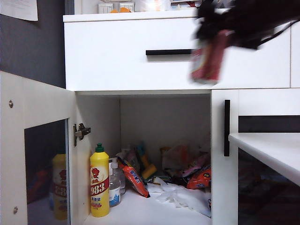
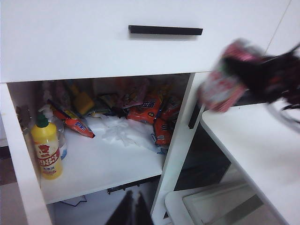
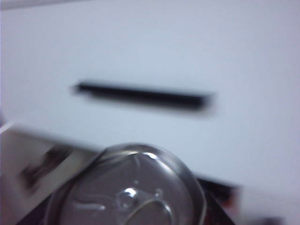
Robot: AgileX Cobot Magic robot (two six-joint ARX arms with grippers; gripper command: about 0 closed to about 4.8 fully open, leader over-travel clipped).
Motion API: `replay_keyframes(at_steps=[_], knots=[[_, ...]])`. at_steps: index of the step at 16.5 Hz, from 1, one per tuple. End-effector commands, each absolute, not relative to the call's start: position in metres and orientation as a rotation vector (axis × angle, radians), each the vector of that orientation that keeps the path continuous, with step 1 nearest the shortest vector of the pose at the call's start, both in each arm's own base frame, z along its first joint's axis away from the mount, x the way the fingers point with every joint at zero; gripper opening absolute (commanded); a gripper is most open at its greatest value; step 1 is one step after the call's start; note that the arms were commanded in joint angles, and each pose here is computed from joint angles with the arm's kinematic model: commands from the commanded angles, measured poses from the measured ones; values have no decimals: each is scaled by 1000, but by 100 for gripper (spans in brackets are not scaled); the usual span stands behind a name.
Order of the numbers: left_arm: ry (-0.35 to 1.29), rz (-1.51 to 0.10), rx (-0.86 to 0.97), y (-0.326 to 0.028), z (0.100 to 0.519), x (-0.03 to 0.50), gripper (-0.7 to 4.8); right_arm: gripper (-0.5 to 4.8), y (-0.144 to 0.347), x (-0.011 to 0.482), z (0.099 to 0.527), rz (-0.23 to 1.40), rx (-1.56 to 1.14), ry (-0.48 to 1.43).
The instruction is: Open the left door of the white cabinet, pick up a can of beverage from the table on the right, place it inside the cabinet, and finally close the cabinet door.
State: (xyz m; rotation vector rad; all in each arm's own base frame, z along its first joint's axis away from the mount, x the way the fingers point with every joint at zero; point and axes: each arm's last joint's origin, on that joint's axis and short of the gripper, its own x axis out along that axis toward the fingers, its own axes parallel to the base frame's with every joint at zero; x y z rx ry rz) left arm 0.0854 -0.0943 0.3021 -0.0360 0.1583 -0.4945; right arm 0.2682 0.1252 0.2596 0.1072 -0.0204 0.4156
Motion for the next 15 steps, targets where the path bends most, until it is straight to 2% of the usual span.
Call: replay_keyframes(at_steps=[1, 2, 5, 7, 12, 15], knots=[[151, -493, -38, -94, 304, 85, -5, 148, 138, 288, 242, 476, 84, -6], [158, -493, -32, -94, 303, 85, -5, 148, 143, 299, 216, 497, 13, 34], [187, -490, -9, -93, 299, 85, -5, 147, 150, 314, 174, 509, -32, 121], [225, -487, 21, -92, 295, 84, -5, 147, 161, 333, 152, 584, -57, 192], [300, -476, 84, -90, 286, 83, -5, 147, 164, 394, 147, 554, -88, 178], [332, -473, 110, -89, 282, 82, -5, 147, 164, 422, 130, 601, -94, 245]])
